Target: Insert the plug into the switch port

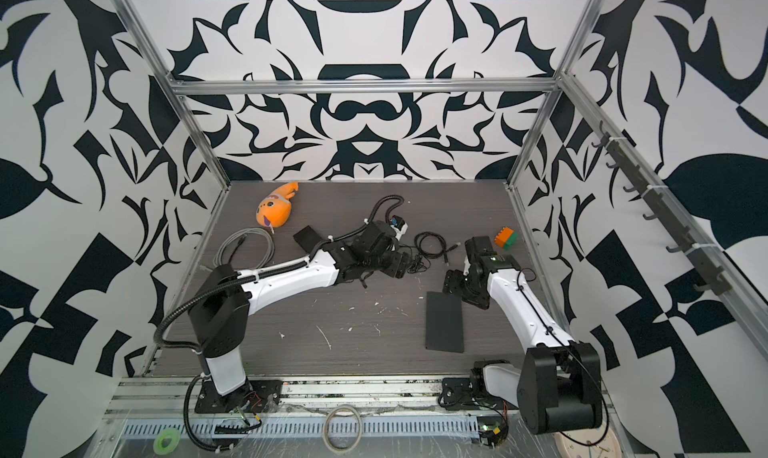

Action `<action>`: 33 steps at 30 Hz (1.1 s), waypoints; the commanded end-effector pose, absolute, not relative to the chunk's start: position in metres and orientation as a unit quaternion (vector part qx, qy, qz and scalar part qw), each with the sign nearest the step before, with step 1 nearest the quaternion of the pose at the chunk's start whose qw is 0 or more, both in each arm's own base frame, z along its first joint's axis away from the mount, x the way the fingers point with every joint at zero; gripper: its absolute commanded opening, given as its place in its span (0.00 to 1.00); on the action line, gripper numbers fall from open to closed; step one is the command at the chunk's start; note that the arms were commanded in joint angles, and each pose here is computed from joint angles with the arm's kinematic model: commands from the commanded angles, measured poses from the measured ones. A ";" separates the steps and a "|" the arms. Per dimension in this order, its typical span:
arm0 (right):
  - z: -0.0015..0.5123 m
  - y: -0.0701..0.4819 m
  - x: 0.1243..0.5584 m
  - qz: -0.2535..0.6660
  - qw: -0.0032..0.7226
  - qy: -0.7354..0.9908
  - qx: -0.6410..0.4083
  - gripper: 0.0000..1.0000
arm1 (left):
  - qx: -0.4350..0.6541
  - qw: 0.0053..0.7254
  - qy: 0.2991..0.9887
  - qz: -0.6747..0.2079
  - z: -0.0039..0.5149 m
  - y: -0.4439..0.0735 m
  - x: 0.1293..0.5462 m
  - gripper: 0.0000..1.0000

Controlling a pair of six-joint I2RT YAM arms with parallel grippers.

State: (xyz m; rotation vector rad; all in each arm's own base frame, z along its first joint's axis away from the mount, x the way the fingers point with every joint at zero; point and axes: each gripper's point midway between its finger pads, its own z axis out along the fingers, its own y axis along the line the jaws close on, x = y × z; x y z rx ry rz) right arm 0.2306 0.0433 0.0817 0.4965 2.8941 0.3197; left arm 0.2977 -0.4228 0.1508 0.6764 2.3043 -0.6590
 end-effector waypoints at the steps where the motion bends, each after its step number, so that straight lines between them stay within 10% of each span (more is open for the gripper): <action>1: 0.076 0.050 0.224 0.127 0.075 0.971 0.190 0.82 | 0.206 0.235 0.902 -0.298 0.110 -0.425 0.271 0.69; 14: 0.043 0.085 0.216 0.213 0.054 0.954 0.204 0.63 | 0.164 0.130 0.888 -0.410 0.067 -0.492 0.200 0.66; 33: 0.054 0.216 0.285 0.295 0.079 0.947 0.102 0.63 | 0.060 0.243 0.947 -0.202 0.066 -0.326 0.249 0.67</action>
